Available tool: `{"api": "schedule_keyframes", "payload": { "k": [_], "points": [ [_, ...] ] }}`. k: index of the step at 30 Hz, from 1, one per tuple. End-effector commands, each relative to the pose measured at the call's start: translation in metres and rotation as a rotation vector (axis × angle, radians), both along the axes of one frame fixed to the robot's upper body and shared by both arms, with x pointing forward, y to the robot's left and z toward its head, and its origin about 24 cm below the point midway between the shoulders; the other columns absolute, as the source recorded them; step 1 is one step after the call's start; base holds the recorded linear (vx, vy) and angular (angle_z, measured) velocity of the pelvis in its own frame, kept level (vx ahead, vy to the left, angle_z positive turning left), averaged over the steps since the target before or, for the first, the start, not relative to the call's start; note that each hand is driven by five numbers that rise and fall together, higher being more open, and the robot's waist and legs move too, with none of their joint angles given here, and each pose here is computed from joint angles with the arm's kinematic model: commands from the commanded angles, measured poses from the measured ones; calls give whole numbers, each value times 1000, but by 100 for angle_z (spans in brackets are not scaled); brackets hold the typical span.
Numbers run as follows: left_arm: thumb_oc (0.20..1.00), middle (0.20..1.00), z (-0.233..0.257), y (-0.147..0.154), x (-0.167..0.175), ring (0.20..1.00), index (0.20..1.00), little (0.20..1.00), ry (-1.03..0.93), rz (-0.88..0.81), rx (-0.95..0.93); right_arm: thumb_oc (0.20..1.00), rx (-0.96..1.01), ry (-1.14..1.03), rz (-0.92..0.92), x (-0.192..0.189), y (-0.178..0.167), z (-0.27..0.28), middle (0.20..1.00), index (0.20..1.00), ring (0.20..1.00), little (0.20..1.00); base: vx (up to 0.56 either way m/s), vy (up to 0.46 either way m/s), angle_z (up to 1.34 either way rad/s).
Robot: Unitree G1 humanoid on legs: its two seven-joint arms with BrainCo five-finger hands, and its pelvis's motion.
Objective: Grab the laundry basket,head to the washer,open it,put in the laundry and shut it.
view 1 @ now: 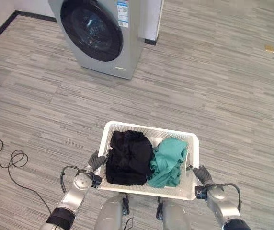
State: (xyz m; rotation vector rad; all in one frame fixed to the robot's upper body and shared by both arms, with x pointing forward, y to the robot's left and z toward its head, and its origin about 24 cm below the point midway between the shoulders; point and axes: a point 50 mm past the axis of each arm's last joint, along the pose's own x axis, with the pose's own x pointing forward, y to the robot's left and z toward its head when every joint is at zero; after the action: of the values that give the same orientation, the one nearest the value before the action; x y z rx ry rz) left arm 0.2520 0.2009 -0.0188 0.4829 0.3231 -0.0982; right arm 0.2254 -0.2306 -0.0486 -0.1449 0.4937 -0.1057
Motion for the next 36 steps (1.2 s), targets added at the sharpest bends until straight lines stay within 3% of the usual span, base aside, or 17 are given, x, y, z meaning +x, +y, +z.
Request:
{"api": "schedule_keyframes", "payload": {
  "k": [1, 8, 18, 25, 36],
  "points": [
    [200, 200, 18, 45, 3, 200, 200, 200, -75, 171, 33, 200, -26, -297, -147, 24, -46, 61, 200, 200, 200, 200, 237, 74, -7],
    [200, 200, 30, 48, 11, 200, 200, 200, -132, 188, 51, 200, -126, -337, -137, 21, -57, 77, 200, 200, 200, 200, 313, 5, 55],
    [200, 200, 25, 44, 15, 200, 200, 200, -123, 188, 67, 200, -227, -306, -184, -10, -81, 77, 200, 200, 200, 200, 375, -147, 75],
    [200, 200, 24, 45, 15, 200, 200, 200, -130, 215, 77, 200, -187, -205, -195, -25, -67, 48, 200, 200, 200, 200, 262, -125, -8],
    [200, 200, 34, 65, 10, 200, 200, 200, -231, 350, 184, 200, -169, -244, -158, -17, -48, 45, 200, 200, 200, 200, 237, 242, -51]
  ]
}}
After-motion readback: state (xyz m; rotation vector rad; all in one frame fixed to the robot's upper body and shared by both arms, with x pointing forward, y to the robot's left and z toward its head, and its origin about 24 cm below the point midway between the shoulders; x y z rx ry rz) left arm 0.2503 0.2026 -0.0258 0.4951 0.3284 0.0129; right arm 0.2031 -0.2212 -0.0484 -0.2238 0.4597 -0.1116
